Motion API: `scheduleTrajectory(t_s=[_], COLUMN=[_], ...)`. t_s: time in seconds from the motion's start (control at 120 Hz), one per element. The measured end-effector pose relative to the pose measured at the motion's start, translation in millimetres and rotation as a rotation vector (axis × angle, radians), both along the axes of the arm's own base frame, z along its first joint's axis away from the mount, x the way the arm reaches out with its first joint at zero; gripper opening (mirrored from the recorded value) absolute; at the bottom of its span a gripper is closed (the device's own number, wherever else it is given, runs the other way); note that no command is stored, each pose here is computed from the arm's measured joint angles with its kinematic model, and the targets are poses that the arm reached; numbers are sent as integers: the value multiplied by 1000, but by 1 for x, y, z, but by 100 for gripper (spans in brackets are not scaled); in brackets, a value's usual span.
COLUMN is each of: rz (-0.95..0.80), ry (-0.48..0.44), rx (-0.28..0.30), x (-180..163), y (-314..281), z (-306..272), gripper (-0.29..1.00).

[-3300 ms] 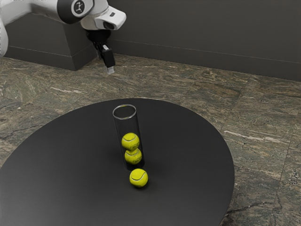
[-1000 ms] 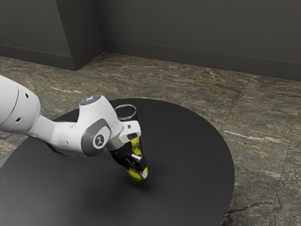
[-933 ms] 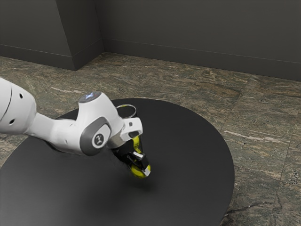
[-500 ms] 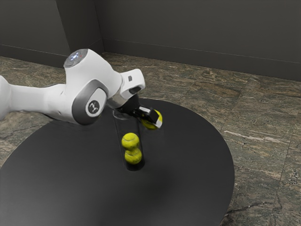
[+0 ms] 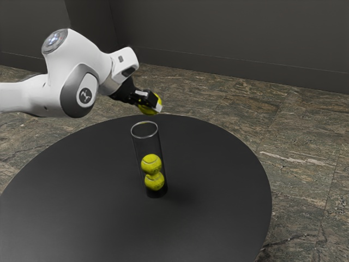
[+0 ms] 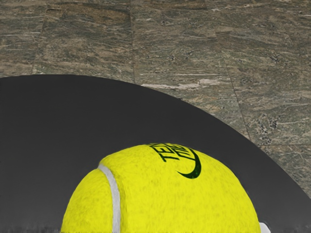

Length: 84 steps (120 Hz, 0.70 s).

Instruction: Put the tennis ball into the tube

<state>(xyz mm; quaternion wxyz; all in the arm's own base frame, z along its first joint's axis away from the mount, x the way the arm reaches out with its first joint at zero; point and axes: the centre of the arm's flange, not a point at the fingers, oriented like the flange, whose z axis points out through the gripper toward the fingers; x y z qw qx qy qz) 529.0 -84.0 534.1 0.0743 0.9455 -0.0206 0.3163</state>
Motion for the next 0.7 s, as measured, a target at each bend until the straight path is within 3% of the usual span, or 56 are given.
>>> scheduleTrajectory(t_s=[0.25, 0.367, 0.525, 0.7], rz=[31, 26, 11, -56], ry=[57, 73, 76, 78], rx=[-1, -6, -3, 74], x=[4, 5, 6, 12], y=[23, 24, 24, 19], z=[-20, -26, -26, 21], gripper=[28, 46, 59, 65])
